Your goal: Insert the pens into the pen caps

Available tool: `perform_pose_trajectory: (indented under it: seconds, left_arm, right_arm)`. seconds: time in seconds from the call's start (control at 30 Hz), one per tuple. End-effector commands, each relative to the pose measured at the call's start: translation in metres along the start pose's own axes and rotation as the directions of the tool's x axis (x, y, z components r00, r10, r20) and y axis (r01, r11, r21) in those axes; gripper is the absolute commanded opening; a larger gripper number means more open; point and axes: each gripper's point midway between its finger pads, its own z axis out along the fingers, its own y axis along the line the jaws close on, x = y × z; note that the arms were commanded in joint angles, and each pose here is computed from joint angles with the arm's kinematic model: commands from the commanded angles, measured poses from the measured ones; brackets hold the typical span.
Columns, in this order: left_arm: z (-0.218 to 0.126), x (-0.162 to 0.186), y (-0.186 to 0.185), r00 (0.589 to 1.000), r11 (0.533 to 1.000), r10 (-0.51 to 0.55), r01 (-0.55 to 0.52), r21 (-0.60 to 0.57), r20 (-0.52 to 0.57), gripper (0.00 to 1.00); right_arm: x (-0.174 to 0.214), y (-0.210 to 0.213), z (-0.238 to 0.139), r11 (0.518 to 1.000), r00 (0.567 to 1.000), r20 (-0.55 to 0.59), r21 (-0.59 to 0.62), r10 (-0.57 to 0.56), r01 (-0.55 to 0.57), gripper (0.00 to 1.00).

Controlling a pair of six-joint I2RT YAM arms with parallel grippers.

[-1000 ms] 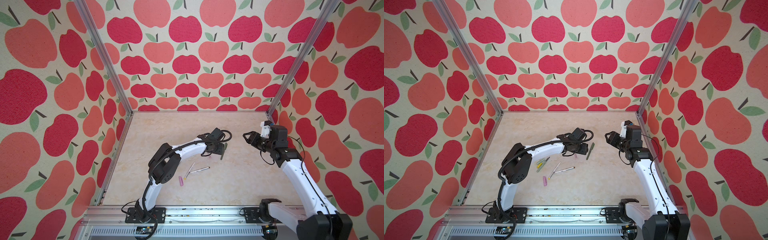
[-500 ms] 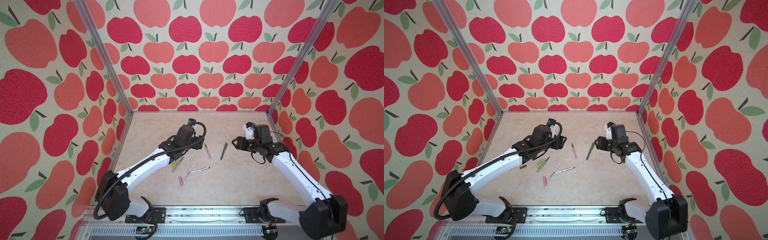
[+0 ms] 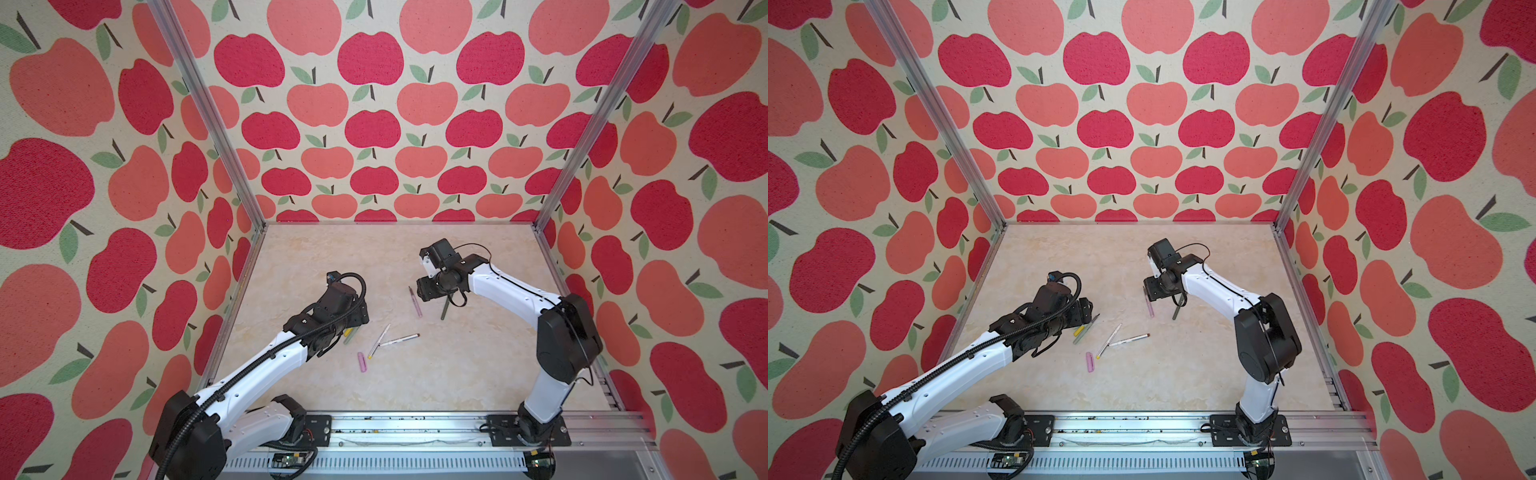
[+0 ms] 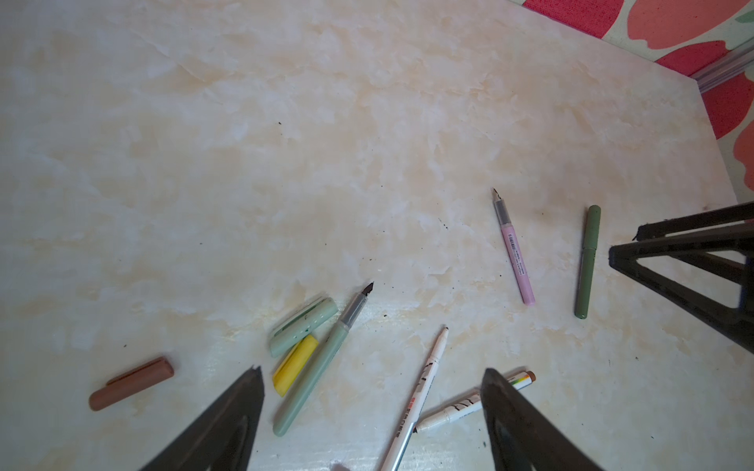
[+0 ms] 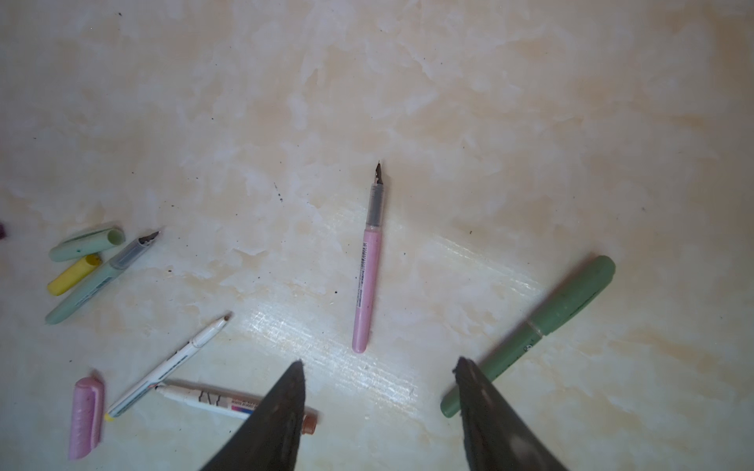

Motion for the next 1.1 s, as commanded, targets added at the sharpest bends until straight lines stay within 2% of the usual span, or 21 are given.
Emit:
perform_pose_trajectory:
  seconds: [0.0,0.23,0.47,1.07]
  left_arm:
    - [-0.003,-0.006,0.005,0.997,0.998,-0.066,0.065,0.027,0.030,0.90]
    - [-0.003,-0.003,0.029,0.980,0.980,-0.192,0.188,0.065,0.059,0.97]
    - [-0.005,0.000,0.037,0.974,0.975,-0.215,0.211,0.069,0.065,0.97]
    - [0.000,-0.005,0.030,0.975,0.973,-0.217,0.212,0.086,0.051,0.95]
  right_arm:
    - [-0.001,0.001,0.010,0.997,0.997,-0.057,0.047,-0.059,0.062,0.62]
    - [-0.001,0.013,0.037,0.994,0.990,-0.109,0.065,-0.086,0.093,0.61]
    - [0.005,0.009,0.062,0.990,0.985,-0.154,0.107,-0.080,0.097,0.57]
    - [0.014,0.008,0.094,0.988,0.978,-0.196,0.118,-0.077,0.101,0.27]
